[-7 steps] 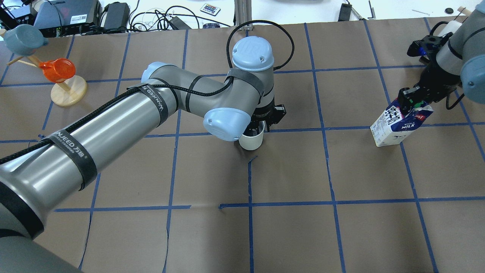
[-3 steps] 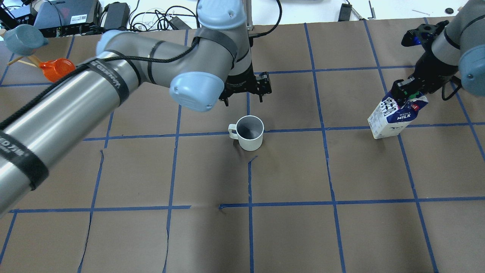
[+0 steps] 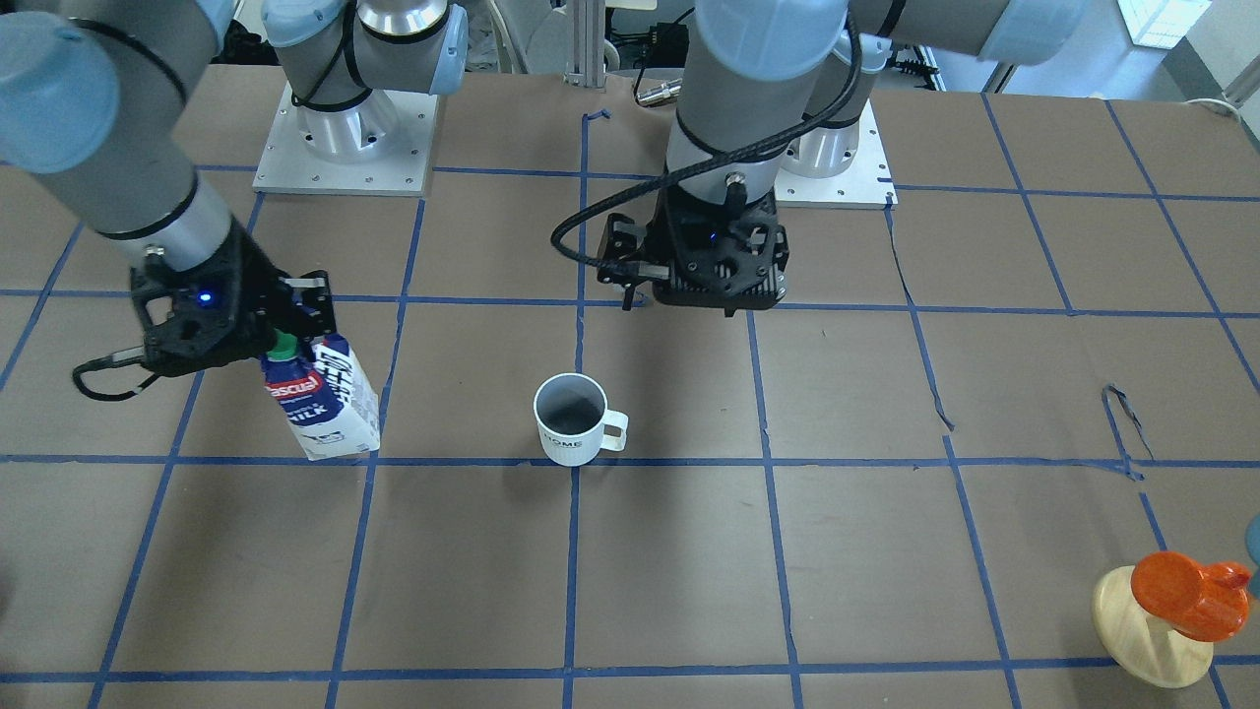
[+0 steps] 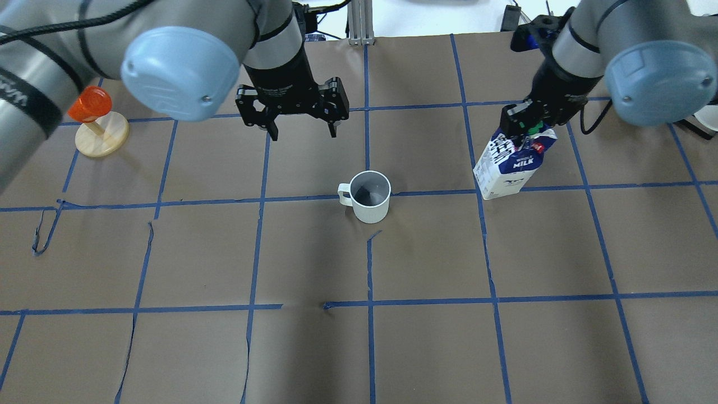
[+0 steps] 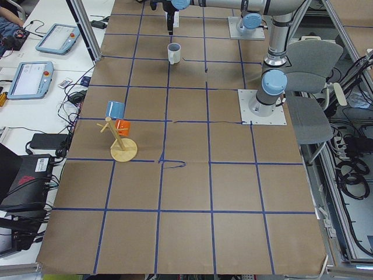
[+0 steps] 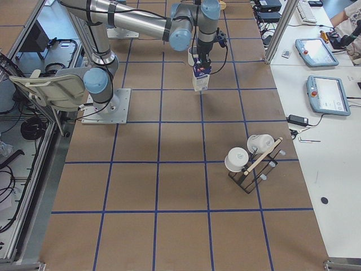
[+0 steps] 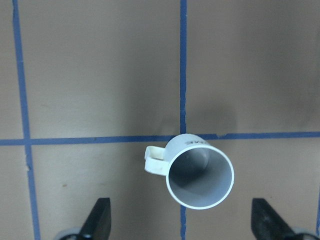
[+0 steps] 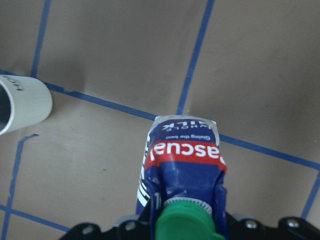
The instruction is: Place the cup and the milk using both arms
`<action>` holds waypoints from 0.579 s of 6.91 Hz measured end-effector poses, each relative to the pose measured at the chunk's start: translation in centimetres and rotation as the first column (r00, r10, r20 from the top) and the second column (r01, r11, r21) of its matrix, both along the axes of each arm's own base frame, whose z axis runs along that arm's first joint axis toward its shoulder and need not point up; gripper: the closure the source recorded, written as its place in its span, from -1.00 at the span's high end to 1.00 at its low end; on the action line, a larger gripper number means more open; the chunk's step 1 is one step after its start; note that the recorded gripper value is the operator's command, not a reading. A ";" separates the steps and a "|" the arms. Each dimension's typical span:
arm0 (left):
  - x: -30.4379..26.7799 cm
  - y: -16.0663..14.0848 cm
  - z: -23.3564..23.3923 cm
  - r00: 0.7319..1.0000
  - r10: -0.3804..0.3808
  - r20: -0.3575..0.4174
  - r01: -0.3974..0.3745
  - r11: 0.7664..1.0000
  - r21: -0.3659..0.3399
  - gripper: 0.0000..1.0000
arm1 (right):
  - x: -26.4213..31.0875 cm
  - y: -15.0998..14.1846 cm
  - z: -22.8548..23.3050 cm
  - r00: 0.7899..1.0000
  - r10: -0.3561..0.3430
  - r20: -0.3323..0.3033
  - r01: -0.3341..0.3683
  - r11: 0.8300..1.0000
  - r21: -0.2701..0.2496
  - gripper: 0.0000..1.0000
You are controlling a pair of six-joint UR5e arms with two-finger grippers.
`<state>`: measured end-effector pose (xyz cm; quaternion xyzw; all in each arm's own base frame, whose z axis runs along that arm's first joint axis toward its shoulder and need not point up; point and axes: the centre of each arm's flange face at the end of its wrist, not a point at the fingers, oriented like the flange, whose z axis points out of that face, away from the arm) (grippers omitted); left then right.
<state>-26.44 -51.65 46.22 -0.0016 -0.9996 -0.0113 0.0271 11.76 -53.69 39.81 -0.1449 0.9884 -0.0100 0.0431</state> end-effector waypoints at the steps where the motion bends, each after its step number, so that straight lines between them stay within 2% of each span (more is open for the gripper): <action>1: 2.0 1.2 1.7 1.000 0.013 0.006 -0.013 1.000 0.013 1.00 | 4.4 0.5 0.2 1.000 -0.006 0.003 0.006 1.000 -0.030 -0.41; 2: 3.6 2.4 2.7 0.999 0.030 0.012 -0.031 0.999 0.024 1.00 | 7.8 0.9 0.1 1.000 -0.027 0.009 0.027 0.999 -0.047 -0.41; 4: 6.8 4.2 3.5 0.998 0.062 0.016 -0.063 0.998 0.028 1.00 | 11.1 1.2 -0.2 0.991 -0.128 0.027 0.130 0.989 -0.066 -0.41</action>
